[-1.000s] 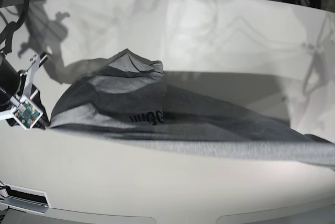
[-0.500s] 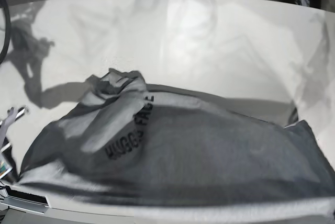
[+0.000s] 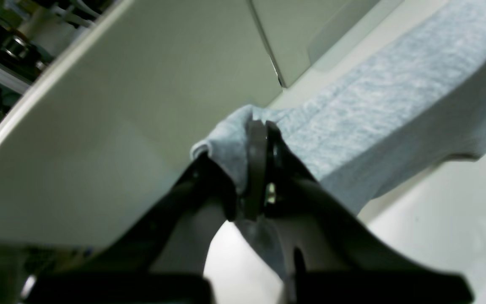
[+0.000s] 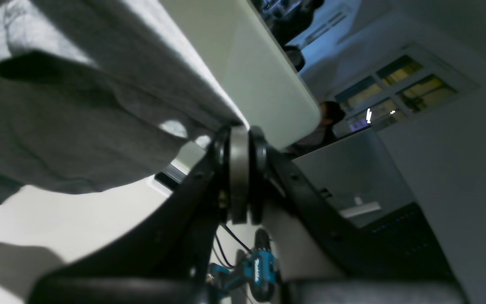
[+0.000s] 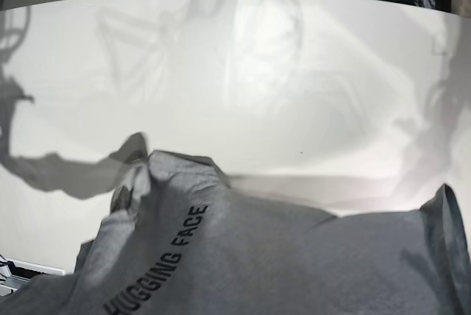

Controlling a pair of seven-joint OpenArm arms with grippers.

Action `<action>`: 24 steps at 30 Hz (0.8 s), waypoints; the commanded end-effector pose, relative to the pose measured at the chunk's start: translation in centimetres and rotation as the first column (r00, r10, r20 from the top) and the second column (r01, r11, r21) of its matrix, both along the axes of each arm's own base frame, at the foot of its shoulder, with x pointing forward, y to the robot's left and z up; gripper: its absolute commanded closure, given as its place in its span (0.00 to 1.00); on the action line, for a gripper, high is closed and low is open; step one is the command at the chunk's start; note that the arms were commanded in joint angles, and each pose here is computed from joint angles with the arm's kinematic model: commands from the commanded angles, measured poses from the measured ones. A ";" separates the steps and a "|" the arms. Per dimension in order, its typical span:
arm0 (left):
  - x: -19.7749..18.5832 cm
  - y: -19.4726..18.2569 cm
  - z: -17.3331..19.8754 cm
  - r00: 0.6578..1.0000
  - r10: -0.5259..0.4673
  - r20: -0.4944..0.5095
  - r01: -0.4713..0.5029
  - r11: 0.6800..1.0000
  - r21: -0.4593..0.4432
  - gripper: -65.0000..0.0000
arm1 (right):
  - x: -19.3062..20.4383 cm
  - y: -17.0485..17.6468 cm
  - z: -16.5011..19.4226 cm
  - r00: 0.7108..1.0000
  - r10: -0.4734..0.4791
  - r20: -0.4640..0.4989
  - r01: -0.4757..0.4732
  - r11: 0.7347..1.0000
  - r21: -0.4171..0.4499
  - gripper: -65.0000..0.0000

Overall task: Layout the t-shirt on the table in an organized manner, then fold the t-shirt properly
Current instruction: 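Lift the shirt with both grippers and swing it flat onto the table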

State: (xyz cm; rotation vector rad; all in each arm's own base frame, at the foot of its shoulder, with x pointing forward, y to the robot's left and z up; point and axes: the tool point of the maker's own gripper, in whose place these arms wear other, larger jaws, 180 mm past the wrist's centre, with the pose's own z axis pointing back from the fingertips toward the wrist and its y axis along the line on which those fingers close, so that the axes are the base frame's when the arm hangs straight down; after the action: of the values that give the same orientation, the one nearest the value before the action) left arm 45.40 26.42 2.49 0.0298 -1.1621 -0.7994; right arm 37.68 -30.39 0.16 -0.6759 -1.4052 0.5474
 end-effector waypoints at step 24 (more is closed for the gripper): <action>-4.8 0.2 -17.9 0.773 -0.052 -0.632 0.013 0.998 -0.066 1.00 | -9.6 7.8 -15.3 0.462 0.518 -0.720 -0.419 0.843 0.338 1.00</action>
State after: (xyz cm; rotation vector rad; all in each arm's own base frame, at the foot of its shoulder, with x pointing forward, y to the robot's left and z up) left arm 39.92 26.80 -17.28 -0.2969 -0.4795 -0.7160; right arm 27.65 -21.93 -16.32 0.1774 -0.6948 1.0457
